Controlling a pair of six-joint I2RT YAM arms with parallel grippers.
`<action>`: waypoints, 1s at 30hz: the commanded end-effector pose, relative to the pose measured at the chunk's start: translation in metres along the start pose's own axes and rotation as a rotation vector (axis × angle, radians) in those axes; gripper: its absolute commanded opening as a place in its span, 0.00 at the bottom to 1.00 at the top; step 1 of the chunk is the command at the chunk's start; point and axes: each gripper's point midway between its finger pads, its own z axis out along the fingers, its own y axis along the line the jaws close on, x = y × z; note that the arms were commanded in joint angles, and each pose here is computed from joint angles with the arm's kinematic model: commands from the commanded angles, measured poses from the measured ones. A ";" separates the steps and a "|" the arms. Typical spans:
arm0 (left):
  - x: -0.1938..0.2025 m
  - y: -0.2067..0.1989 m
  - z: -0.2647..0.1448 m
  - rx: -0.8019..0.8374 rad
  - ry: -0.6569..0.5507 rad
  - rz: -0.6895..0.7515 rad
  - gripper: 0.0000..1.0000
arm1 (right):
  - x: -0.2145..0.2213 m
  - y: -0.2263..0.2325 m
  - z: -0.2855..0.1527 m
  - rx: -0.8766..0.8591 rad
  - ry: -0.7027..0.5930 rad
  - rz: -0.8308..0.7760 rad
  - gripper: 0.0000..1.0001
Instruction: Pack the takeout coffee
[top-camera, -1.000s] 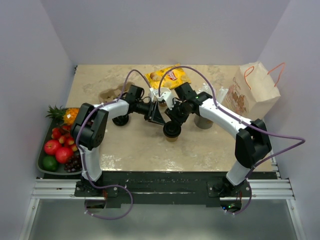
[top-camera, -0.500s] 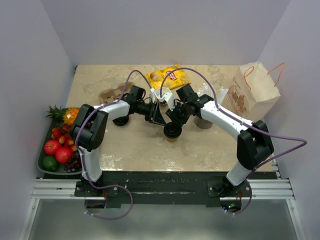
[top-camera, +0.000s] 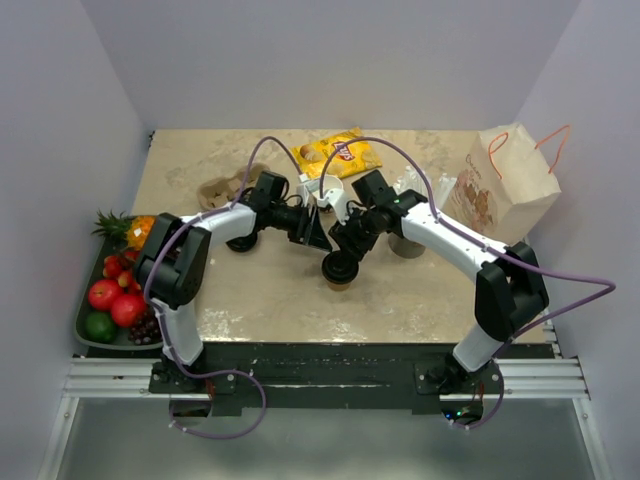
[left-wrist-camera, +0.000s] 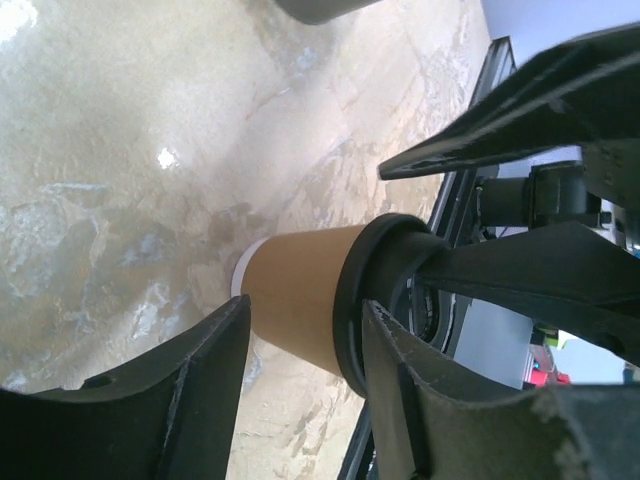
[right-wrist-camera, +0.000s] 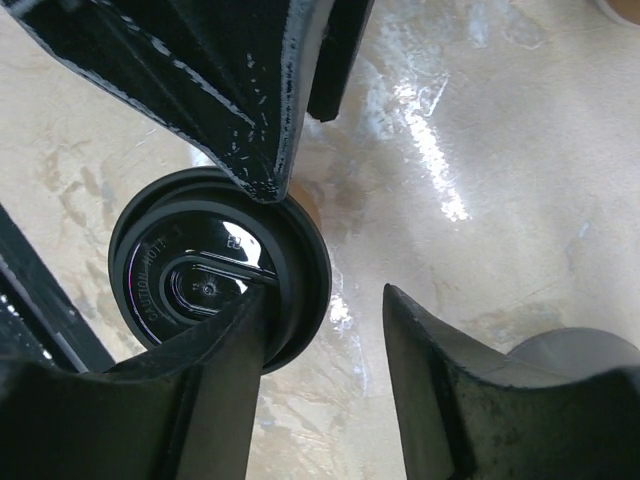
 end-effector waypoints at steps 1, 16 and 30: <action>-0.010 -0.026 -0.017 0.079 -0.039 0.162 0.54 | -0.012 0.014 -0.013 -0.046 -0.049 -0.004 0.55; 0.036 -0.046 -0.020 0.173 -0.007 0.241 0.63 | -0.017 0.009 -0.010 -0.036 -0.048 0.007 0.55; 0.041 -0.023 0.009 0.040 -0.014 0.169 0.60 | -0.004 0.010 0.001 -0.028 -0.029 0.054 0.54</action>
